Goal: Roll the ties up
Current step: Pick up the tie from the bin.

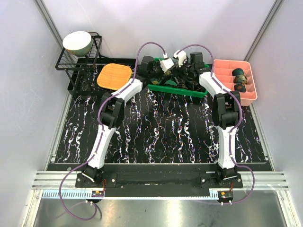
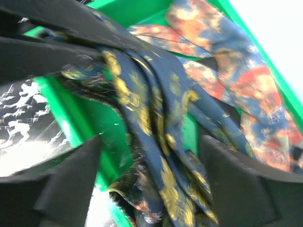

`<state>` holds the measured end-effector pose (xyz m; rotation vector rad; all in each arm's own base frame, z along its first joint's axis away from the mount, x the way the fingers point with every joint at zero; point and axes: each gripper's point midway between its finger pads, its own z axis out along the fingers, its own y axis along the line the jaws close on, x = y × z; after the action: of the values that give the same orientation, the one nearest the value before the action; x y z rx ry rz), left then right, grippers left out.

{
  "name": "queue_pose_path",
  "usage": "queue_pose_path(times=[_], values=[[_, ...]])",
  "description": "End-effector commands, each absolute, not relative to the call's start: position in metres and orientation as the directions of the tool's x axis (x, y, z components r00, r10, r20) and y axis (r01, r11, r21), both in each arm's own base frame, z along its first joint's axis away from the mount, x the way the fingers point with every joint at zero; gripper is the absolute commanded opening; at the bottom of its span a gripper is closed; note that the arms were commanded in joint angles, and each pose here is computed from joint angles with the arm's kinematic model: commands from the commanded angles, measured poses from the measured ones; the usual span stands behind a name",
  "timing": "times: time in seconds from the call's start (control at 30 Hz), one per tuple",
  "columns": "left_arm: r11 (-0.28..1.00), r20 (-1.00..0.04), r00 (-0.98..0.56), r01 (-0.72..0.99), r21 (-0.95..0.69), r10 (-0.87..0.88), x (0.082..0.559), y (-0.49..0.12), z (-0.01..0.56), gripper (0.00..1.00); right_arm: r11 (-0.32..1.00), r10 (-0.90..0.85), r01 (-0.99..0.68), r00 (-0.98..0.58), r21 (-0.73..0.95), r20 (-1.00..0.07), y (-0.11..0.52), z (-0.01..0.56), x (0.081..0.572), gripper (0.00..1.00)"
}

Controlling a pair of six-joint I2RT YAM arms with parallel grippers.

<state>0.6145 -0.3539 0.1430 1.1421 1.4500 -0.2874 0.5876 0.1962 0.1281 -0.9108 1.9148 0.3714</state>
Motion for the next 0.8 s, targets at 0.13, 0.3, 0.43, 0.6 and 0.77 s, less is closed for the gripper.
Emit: queue_pose_path(times=[0.13,0.3,0.43,0.6,0.77], values=[[0.587,-0.849,0.378,0.613,0.528,0.370,0.604,-0.339,0.306,0.00,0.802,-0.314,-0.582,-0.223,-0.133,-0.923,0.134,0.213,0.616,1.00],[0.627,-0.841,0.383,0.561,0.541,0.383,0.586,-0.323,0.356,0.00,0.777,-0.303,-0.607,-0.131,-0.166,-0.944,0.125,0.270,0.596,1.00],[0.686,-0.833,0.397,0.481,0.546,0.385,0.575,-0.307,0.404,0.00,0.799,-0.351,-0.561,-0.141,-0.217,-0.926,0.108,0.273,0.588,1.00],[0.676,-0.844,0.406,0.515,0.527,0.350,0.528,-0.299,0.448,0.00,0.827,-0.314,-0.534,-0.182,-0.174,-0.932,0.089,0.288,0.574,1.00],[0.587,-0.879,0.369,0.655,0.476,0.301,0.457,-0.315,0.458,0.00,0.813,-0.295,-0.569,-0.215,-0.126,-0.931,0.090,0.302,0.542,1.00]])
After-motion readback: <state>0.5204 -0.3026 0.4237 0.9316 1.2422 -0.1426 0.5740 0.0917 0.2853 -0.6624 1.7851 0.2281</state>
